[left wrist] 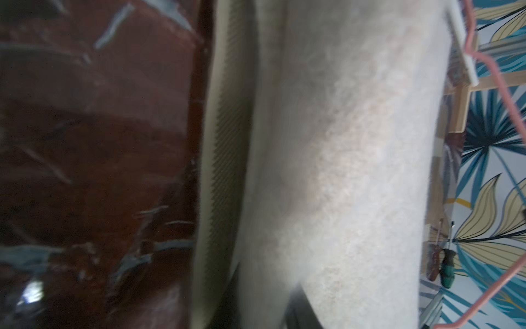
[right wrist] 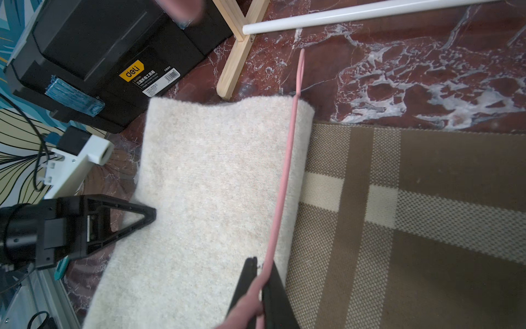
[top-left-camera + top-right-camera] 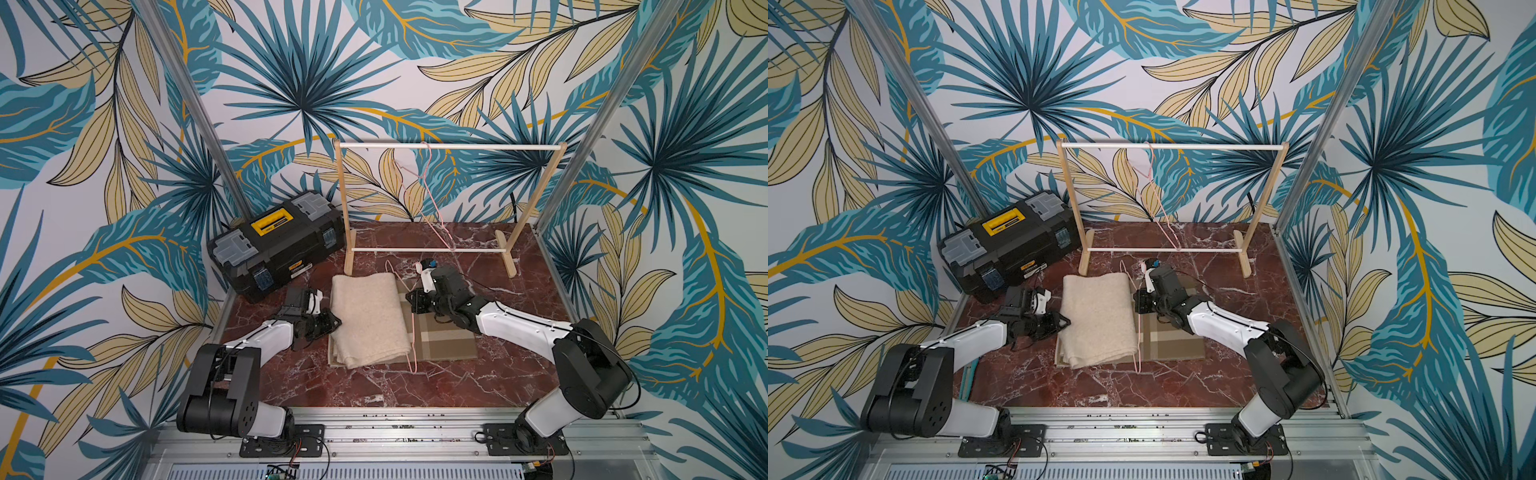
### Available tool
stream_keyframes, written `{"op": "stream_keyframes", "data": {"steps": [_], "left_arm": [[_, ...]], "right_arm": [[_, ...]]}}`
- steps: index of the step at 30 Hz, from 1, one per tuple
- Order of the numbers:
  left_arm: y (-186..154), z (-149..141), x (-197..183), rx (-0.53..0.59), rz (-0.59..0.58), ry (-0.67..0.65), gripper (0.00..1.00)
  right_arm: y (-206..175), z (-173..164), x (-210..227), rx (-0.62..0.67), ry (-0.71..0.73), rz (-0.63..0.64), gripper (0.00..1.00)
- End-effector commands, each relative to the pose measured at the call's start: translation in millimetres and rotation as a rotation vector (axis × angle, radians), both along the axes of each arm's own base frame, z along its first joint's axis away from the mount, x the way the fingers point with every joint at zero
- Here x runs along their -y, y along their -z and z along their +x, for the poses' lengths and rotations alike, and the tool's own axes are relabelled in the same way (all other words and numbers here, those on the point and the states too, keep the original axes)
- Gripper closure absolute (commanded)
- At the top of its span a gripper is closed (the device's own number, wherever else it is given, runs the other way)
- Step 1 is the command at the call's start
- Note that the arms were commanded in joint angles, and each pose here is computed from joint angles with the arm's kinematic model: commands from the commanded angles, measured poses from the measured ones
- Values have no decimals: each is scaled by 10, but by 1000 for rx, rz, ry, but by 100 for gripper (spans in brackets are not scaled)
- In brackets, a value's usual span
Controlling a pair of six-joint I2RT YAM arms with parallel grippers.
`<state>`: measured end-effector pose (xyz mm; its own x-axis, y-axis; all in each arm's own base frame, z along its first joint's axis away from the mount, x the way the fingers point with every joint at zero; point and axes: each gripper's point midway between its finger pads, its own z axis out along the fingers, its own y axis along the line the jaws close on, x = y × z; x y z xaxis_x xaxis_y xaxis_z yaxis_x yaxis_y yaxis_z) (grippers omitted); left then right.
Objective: Hang the scarf on the hanger
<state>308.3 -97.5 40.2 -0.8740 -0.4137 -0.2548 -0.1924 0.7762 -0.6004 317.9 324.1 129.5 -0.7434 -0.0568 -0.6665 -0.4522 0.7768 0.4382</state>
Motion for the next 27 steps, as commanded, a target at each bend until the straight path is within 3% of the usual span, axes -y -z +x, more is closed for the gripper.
{"op": "stream_keyframes", "data": {"steps": [1, 5, 10, 15, 19, 22, 27], "left_arm": [[-78, 127, -189, 35, 65, -72, 55], [-652, 217, -278, 169, 82, -145, 38], [-1180, 173, -122, 229, 75, -163, 36], [-839, 26, 245, 145, -7, -171, 38], [-688, -143, 352, 80, 34, -142, 38], [-727, -428, 277, 26, 141, -120, 36], [-633, -821, 303, -29, 113, -131, 36]], "right_arm": [[246, -6, 191, -33, 28, -112, 100], [230, -12, 173, -31, 18, -122, 100], [185, 20, 133, -22, 9, -127, 100], [150, 63, 111, -6, 8, -129, 100], [124, 75, 116, -3, 13, -134, 100], [121, 86, 117, 1, 13, -140, 100], [192, 92, 96, -9, 6, -146, 100]]}}
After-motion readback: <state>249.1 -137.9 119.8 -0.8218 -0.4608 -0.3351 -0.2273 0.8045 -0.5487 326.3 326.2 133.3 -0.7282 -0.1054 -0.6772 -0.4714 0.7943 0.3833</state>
